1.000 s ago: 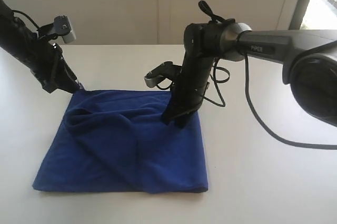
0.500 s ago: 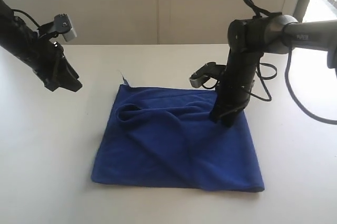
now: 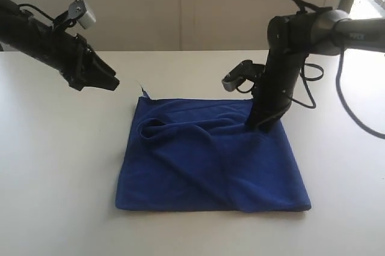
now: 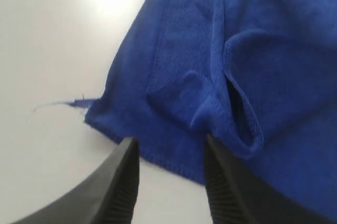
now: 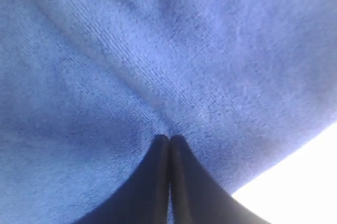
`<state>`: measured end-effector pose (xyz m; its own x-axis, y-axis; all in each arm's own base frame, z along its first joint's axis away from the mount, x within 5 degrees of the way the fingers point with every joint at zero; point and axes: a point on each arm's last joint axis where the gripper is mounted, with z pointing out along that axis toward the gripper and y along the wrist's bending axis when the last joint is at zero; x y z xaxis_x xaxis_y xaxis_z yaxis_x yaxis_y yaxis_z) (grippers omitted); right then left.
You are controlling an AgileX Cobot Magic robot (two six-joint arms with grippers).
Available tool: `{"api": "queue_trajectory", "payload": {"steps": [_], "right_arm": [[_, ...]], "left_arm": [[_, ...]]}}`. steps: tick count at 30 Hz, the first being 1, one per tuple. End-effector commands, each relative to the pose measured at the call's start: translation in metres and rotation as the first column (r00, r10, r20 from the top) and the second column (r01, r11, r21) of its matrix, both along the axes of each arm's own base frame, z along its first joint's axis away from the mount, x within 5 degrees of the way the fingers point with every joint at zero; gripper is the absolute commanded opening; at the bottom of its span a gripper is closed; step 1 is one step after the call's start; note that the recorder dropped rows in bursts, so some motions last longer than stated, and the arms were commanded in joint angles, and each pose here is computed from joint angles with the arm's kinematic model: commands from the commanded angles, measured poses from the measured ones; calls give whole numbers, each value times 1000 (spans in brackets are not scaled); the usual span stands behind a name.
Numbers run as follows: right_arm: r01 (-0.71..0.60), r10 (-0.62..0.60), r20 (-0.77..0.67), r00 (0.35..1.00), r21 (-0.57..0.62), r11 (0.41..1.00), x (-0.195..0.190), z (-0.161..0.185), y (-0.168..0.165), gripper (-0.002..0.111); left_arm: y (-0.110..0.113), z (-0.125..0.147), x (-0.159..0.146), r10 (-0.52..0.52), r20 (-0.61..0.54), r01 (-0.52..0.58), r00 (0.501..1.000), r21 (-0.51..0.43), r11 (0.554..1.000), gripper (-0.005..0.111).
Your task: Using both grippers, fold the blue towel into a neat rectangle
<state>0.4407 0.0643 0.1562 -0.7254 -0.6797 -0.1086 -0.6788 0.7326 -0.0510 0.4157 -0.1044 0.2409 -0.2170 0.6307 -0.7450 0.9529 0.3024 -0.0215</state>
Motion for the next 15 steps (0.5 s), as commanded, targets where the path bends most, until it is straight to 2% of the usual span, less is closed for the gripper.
{"api": "queue_trajectory", "payload": {"steps": [1, 3, 6, 11, 15], "right_arm": [[5, -20, 75, 997, 192, 981, -6, 42, 11, 1], [-29, 7, 74, 997, 297, 954, -8, 49, 21, 7], [-56, 25, 83, 996, 404, 913, -7, 49, 32, 22], [-115, 81, 100, 992, 407, 906, -3, 30, 49, 47], [-134, 106, 91, 990, 399, 907, -2, 12, 64, 51]], "left_arm": [[-39, 3, -3, 5, 59, -7, 998, 28, 1000, 46], [-58, 0, -7, -3, 89, -4, 996, 85, 996, 46], [-77, -5, -12, -12, 103, -3, 995, 142, 990, 46], [-86, -21, -16, -41, 56, 28, 998, 217, 976, 48], [-87, -33, -12, -40, 46, 28, 998, 233, 972, 53]]}}
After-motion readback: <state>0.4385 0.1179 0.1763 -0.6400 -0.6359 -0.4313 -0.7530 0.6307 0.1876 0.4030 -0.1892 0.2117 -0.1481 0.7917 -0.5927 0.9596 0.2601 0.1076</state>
